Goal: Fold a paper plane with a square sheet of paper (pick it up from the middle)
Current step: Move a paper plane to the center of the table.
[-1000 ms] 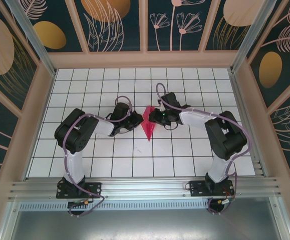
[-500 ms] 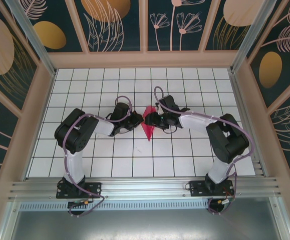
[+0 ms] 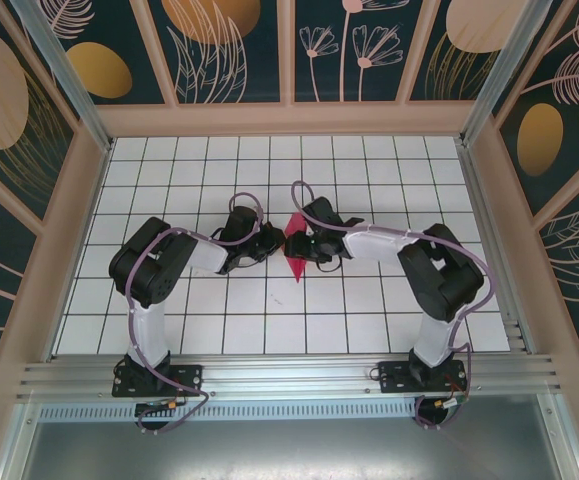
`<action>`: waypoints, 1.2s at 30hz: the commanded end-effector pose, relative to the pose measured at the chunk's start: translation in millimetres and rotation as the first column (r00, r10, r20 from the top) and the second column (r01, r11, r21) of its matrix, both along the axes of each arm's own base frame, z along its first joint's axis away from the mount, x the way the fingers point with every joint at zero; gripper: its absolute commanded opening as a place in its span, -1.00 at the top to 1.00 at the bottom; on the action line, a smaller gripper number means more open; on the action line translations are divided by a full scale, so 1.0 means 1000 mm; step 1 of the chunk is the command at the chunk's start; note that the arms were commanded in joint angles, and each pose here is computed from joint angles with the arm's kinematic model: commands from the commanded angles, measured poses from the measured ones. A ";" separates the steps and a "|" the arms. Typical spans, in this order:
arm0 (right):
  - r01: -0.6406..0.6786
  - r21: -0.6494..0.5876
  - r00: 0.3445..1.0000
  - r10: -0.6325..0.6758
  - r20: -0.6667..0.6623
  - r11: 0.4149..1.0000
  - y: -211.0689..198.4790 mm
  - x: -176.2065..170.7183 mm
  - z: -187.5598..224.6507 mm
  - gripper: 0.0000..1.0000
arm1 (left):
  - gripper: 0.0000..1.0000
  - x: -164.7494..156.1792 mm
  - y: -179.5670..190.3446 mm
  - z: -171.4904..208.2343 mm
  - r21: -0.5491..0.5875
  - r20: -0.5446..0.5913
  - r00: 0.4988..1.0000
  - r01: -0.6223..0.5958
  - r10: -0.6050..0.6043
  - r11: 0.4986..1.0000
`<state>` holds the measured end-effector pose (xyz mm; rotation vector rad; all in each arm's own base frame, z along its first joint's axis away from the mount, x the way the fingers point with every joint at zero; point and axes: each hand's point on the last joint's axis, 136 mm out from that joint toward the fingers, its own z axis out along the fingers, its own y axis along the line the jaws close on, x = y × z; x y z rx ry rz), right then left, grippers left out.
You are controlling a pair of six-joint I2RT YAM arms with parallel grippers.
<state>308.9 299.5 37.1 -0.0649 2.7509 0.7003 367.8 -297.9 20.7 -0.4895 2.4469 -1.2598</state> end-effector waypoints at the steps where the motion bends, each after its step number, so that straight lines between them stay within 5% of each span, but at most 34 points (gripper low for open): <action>1: 0.025 -0.097 0.999 -0.023 0.022 0.995 -0.005 0.005 -0.008 0.09 | 0.81 -0.010 0.005 -0.016 0.024 -0.044 0.999 -0.019 0.020 1.000; 15: 0.047 -0.344 0.998 -0.032 0.049 0.938 -0.017 0.007 -0.029 0.42 | 0.73 -0.003 0.015 0.001 0.027 0.005 0.996 -0.092 0.092 0.995; 24: 0.008 -0.519 0.995 0.046 0.091 0.855 -0.031 0.010 -0.032 0.86 | 0.60 -0.003 0.047 0.024 0.053 0.072 0.976 -0.210 0.206 0.976; 29: -0.019 -0.589 0.990 0.099 0.103 0.808 -0.030 0.011 -0.026 0.86 | 0.57 -0.002 0.072 0.041 0.049 0.115 0.955 -0.279 0.272 0.959; 36: -0.034 -0.558 0.987 0.114 0.111 0.829 -0.021 0.011 -0.019 0.73 | 0.56 -0.002 0.084 0.051 0.044 0.134 0.949 -0.293 0.285 0.955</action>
